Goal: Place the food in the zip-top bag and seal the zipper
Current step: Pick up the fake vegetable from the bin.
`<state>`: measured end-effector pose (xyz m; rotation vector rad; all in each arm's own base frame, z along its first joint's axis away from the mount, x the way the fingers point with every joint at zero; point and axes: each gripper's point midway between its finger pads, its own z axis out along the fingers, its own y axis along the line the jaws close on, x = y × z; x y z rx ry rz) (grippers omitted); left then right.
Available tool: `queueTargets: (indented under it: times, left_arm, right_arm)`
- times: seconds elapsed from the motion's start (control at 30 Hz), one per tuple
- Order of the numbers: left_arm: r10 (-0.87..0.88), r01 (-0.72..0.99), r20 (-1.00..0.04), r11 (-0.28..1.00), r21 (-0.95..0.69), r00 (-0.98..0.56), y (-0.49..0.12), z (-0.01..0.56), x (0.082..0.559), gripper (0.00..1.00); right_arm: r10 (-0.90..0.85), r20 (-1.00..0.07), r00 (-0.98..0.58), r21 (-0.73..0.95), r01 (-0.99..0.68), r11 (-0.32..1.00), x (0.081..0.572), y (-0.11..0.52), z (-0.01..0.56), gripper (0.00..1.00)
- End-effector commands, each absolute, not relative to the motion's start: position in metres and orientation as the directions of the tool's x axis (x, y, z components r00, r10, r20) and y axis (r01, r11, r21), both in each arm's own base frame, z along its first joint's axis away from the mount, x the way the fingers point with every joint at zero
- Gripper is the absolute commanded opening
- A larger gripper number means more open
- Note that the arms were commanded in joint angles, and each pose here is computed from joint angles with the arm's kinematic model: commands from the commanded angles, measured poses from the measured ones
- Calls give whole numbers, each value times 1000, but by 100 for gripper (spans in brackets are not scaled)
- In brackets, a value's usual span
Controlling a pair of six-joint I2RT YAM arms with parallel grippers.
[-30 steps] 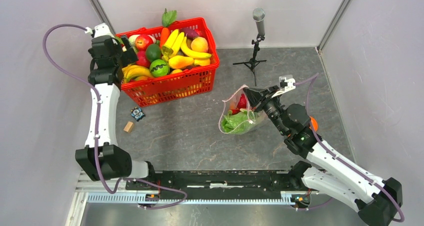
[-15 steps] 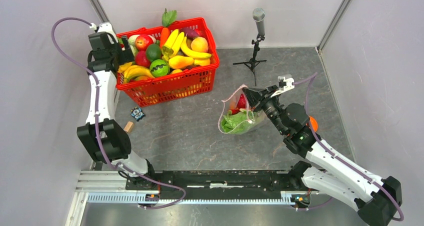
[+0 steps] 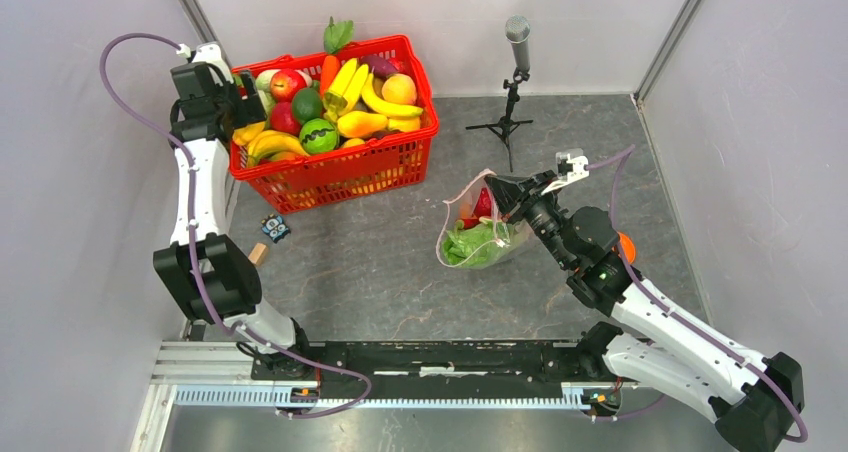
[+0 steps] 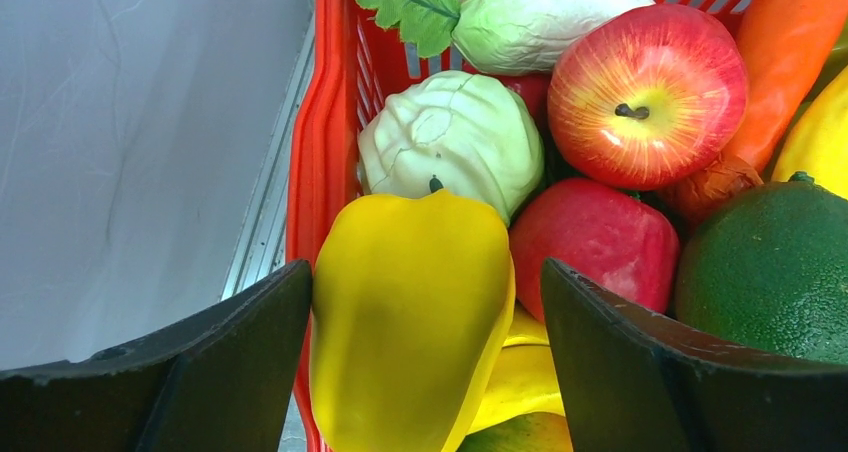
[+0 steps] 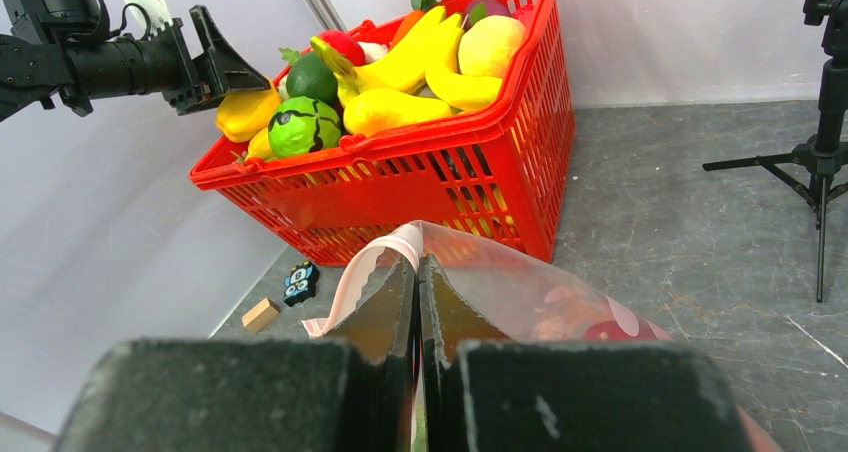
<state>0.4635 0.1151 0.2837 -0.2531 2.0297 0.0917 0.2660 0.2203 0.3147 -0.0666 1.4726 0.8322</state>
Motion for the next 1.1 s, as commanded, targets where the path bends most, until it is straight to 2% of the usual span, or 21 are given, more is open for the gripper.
queueTargets:
  times: [0.0,0.13,0.27,0.3,0.4,0.43,0.5,0.7,0.9,0.97,1.07]
  left_arm:
    - [-109,-210,-893,978,-16,-438,117,283,466,87]
    - [-111,-209,-882,978,-15,-459,117,276,464,78]
    - [-107,-220,-881,976,-4,-461,119,274,462,61]
    - [-103,-217,-879,976,1,-466,120,274,461,59]
    - [-94,-211,-873,977,11,-479,119,271,459,60]
    - [-92,-209,-870,978,12,-484,119,270,459,63]
    - [-91,-207,-865,978,15,-493,119,267,458,82]
    - [-72,-197,-850,980,38,-521,121,265,458,83]
    - [-82,-186,-855,982,17,-512,116,268,458,60]
    - [-83,-185,-870,983,10,-487,115,278,456,50]
    - [-82,-188,-905,982,-3,-417,111,306,449,45]
  right_arm:
    - [481,-873,-81,444,-543,713,265,218,330,5]
    - [484,-872,-81,445,-546,710,264,218,331,5]
    - [486,-870,-82,447,-545,709,264,217,331,5]
    - [485,-870,-82,447,-546,709,264,217,331,5]
    - [489,-868,-83,451,-544,708,263,217,331,5]
    - [488,-869,-84,451,-543,708,264,217,330,6]
    - [489,-868,-87,452,-546,705,264,218,331,6]
    - [488,-869,-86,451,-545,707,264,218,332,6]
    - [488,-869,-85,451,-544,707,265,218,331,6]
    - [489,-868,-84,451,-543,708,265,217,331,6]
    - [490,-868,-85,453,-539,710,265,216,330,6]
